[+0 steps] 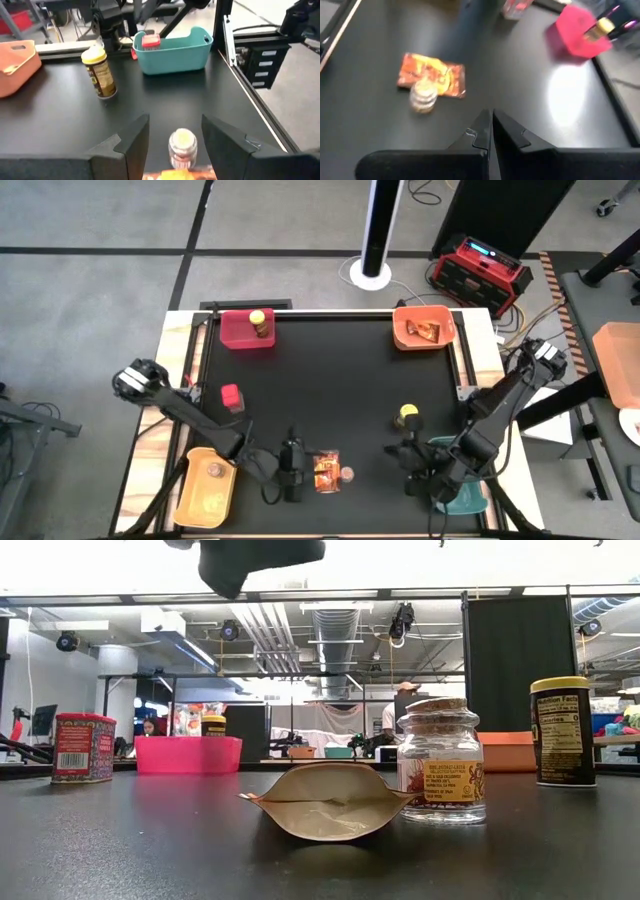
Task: Sort spices by type
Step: Put the brown seasoning bottle into the yellow bin
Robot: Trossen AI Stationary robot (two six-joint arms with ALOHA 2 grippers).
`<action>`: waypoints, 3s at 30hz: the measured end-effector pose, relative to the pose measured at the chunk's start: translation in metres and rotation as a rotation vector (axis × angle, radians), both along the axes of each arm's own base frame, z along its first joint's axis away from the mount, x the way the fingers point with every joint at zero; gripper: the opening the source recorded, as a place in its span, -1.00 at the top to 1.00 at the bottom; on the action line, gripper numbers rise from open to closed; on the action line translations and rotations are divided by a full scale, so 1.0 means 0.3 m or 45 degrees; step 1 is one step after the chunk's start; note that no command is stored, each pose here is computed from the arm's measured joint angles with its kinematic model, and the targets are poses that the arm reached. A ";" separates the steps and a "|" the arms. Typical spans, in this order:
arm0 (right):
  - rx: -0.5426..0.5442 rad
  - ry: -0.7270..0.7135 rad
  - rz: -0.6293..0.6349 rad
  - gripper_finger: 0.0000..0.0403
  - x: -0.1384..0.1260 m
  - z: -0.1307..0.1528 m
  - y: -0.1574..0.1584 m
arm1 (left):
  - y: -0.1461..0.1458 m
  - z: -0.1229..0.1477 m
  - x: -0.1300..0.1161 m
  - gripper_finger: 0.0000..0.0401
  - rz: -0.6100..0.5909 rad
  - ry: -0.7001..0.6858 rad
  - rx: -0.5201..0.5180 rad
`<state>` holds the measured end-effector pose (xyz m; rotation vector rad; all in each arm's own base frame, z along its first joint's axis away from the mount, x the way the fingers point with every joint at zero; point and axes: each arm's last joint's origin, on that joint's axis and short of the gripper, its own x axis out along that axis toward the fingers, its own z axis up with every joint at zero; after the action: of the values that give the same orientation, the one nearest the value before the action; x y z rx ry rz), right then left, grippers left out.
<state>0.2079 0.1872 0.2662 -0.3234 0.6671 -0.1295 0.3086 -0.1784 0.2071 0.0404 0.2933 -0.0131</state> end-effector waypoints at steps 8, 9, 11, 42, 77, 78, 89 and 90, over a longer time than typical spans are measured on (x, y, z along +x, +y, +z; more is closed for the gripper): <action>-0.131 -0.124 -0.049 0.95 -0.002 0.005 0.005 | -0.028 -0.082 0.072 0.18 -0.002 -0.043 -0.039; -0.133 -0.139 -0.034 0.95 0.002 0.008 0.009 | -0.035 -0.087 0.084 0.18 -0.012 -0.042 -0.043; -0.136 -0.177 0.008 0.95 0.012 0.015 0.021 | -0.046 -0.091 0.111 0.18 -0.010 -0.047 -0.043; -0.086 -0.258 0.178 0.95 0.025 -0.043 0.042 | -0.039 -0.259 0.241 -0.55 0.051 0.089 -0.044; -0.084 -0.265 0.179 0.95 0.026 -0.041 0.043 | -0.018 -0.341 0.267 -0.15 -0.010 0.168 -0.106; -0.084 -0.265 0.179 0.95 0.026 -0.041 0.043 | -0.018 -0.341 0.267 -0.14 -0.010 0.168 -0.106; -0.084 -0.265 0.179 0.95 0.026 -0.042 0.043 | -0.016 -0.340 0.268 0.10 -0.010 0.166 -0.097; -0.084 -0.265 0.179 0.95 0.026 -0.042 0.043 | -0.014 -0.340 0.269 0.12 -0.007 0.165 -0.097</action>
<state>0.2158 0.2001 0.2537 -0.4132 0.4334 -0.0503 0.3892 -0.1827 0.1051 -0.0351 0.4223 -0.0322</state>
